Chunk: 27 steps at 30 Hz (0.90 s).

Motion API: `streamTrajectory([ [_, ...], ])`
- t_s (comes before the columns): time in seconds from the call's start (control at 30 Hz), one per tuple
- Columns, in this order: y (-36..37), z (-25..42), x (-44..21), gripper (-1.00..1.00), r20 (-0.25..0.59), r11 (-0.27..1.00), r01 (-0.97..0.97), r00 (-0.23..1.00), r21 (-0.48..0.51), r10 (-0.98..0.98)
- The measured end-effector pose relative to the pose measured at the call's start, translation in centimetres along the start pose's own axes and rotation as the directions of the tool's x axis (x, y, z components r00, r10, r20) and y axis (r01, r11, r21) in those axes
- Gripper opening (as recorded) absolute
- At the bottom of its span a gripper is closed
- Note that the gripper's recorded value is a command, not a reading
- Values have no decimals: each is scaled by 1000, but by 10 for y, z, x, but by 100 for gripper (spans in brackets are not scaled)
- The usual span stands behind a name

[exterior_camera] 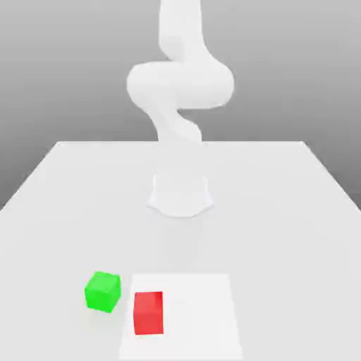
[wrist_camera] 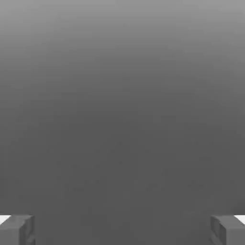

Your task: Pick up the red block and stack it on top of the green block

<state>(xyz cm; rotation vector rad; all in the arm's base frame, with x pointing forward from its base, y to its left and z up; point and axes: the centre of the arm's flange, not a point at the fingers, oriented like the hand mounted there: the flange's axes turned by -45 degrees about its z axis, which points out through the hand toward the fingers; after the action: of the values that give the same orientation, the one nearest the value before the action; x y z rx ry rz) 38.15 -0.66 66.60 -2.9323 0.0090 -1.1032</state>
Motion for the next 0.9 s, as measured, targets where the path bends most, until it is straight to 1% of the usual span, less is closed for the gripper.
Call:
streamTrajectory([
  [0.17, 13, 112, -25, 0, 164, 1000, 11, 986, 9, -12],
  [0.33, 25, 208, -73, 0, 318, 1000, 20, 948, 16, -24],
  [0.53, 38, 303, -155, 0, 491, 999, 31, 870, 22, -38],
  [0.7, 51, 360, -239, 0, 623, 999, 40, 781, 23, -45],
  [0.77, 53, 378, -265, 0, 650, 999, 44, 759, 25, -50],
  [0.9, 54, 413, -298, 0, 658, 999, 46, 751, 26, -52],
])
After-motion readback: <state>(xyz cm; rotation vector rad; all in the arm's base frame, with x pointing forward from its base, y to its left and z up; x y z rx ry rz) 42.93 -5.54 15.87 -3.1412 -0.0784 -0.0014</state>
